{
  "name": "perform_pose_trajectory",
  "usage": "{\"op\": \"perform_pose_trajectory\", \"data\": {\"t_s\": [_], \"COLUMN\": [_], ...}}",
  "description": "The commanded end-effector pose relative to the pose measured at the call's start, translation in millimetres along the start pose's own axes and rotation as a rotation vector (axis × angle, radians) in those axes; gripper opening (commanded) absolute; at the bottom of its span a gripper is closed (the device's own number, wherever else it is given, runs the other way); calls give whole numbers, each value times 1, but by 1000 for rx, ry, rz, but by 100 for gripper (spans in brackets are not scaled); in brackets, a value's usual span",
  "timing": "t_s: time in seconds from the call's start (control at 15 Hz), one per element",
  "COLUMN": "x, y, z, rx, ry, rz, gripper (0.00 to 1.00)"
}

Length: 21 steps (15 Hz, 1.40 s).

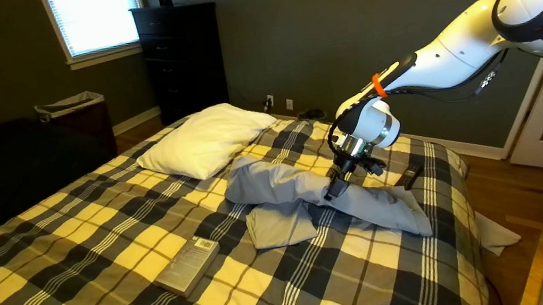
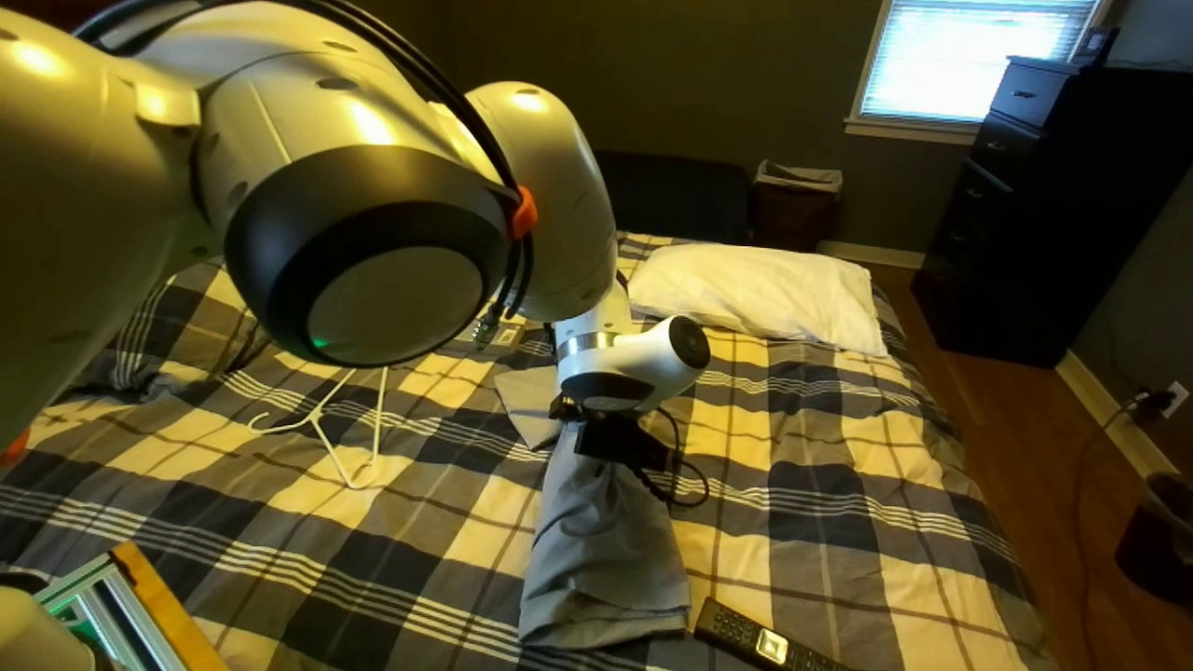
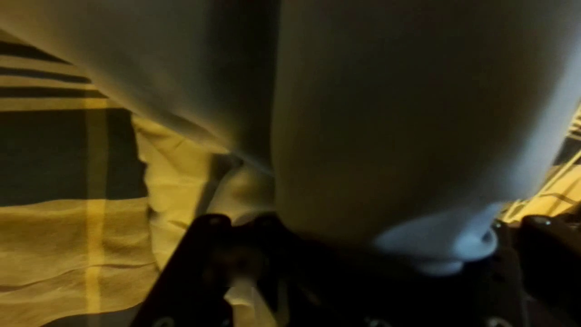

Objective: Fold the pillow case from left to right.

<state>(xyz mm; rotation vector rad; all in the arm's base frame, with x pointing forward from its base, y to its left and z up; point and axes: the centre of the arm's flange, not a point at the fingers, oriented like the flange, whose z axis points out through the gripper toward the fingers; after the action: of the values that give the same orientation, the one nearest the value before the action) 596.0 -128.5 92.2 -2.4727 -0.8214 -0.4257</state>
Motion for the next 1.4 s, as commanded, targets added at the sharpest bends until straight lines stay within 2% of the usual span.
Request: {"op": "perform_pose_trajectory", "data": {"t_s": [0.0,0.2,0.53,0.6,0.67,0.73,0.93,1.0,1.13,1.33], "x": [17,35,65,69,72,75,80,83,87,87], "y": [-27,-50,-99,-107,-114,-118,-136,-142,-151,-151], "z": [21,55,119,129,136,140,131,121,84,13], "rx": [-207,-348,-339,-352,-361,-374,-406,-414,-478,-594], "ry": [2,-74,-199,-218,-234,-238,-216,-210,-175,-20], "rz": [-31,-71,-86,-83,-86,-86,-80,-79,-91,-114], "gripper": [17,17,17,52,68,73,97,100,100,100]}}
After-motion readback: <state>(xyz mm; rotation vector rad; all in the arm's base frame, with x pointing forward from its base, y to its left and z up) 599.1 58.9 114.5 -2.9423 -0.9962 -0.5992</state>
